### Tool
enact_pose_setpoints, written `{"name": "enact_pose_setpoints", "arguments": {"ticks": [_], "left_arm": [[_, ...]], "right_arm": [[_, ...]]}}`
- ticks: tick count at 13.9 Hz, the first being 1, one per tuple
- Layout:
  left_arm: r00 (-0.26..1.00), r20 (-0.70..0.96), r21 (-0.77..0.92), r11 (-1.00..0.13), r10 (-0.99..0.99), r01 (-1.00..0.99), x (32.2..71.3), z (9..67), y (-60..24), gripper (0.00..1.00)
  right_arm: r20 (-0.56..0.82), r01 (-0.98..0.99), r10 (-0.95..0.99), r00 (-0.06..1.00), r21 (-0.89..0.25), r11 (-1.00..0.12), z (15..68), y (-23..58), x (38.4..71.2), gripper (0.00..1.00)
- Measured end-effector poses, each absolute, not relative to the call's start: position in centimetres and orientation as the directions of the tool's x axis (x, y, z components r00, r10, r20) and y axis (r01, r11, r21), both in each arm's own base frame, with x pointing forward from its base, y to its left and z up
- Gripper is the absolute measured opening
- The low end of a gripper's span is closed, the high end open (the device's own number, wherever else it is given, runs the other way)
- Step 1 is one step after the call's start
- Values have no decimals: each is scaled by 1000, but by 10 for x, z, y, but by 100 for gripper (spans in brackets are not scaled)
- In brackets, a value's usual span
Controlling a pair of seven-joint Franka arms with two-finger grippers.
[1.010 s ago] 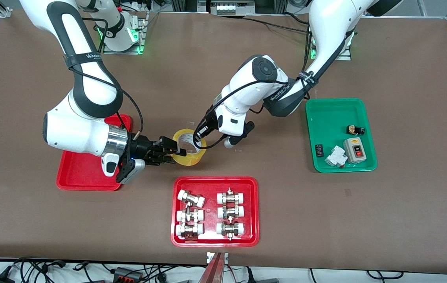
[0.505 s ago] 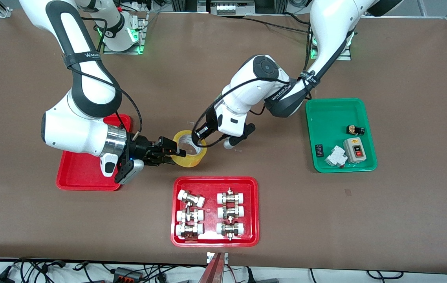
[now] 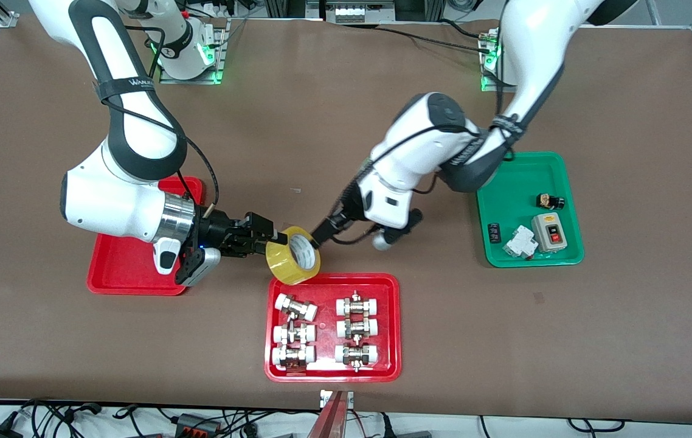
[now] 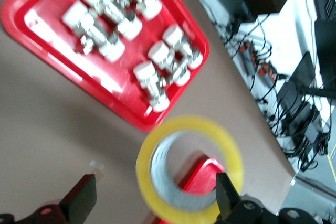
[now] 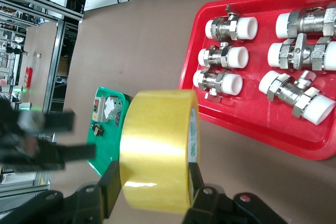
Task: Left arm passes tape to right arm into tray
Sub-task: 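Open the left gripper and withdraw it while the right gripper holds tape, then lower the tape into the empty red tray with the right gripper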
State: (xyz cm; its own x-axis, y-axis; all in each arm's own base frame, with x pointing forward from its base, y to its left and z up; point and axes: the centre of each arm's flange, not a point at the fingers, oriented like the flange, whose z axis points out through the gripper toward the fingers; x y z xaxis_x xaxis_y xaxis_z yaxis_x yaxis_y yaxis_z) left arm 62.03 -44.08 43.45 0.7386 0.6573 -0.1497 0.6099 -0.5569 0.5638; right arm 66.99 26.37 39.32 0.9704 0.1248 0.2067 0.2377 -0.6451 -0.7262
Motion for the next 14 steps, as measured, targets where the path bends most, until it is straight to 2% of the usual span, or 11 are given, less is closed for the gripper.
{"name": "enact_pose_setpoints", "arguments": {"ticks": [4, 6, 9, 12, 14], "left_arm": [[729, -138, 417, -628, 671, 657, 618, 463, -405, 100], [713, -135, 325, -649, 688, 688, 618, 475, -377, 100], [714, -129, 183, -691, 688, 699, 621, 494, -321, 100], [827, -150, 24, -834, 542, 551, 609, 528, -264, 100], [881, -214, -60, -906, 422, 419, 601, 551, -216, 100]], "right_arm": [[174, 189, 88, 981, -733, -654, 396, 251, 674, 56], [121, 144, 80, 989, -750, -646, 399, 217, 679, 56], [0, 50, 80, 997, -781, -622, 395, 118, 684, 56], [-76, 31, 140, 987, -772, -635, 367, 0, 669, 56], [-81, 56, 192, 978, -783, -619, 328, -63, 653, 56]]}}
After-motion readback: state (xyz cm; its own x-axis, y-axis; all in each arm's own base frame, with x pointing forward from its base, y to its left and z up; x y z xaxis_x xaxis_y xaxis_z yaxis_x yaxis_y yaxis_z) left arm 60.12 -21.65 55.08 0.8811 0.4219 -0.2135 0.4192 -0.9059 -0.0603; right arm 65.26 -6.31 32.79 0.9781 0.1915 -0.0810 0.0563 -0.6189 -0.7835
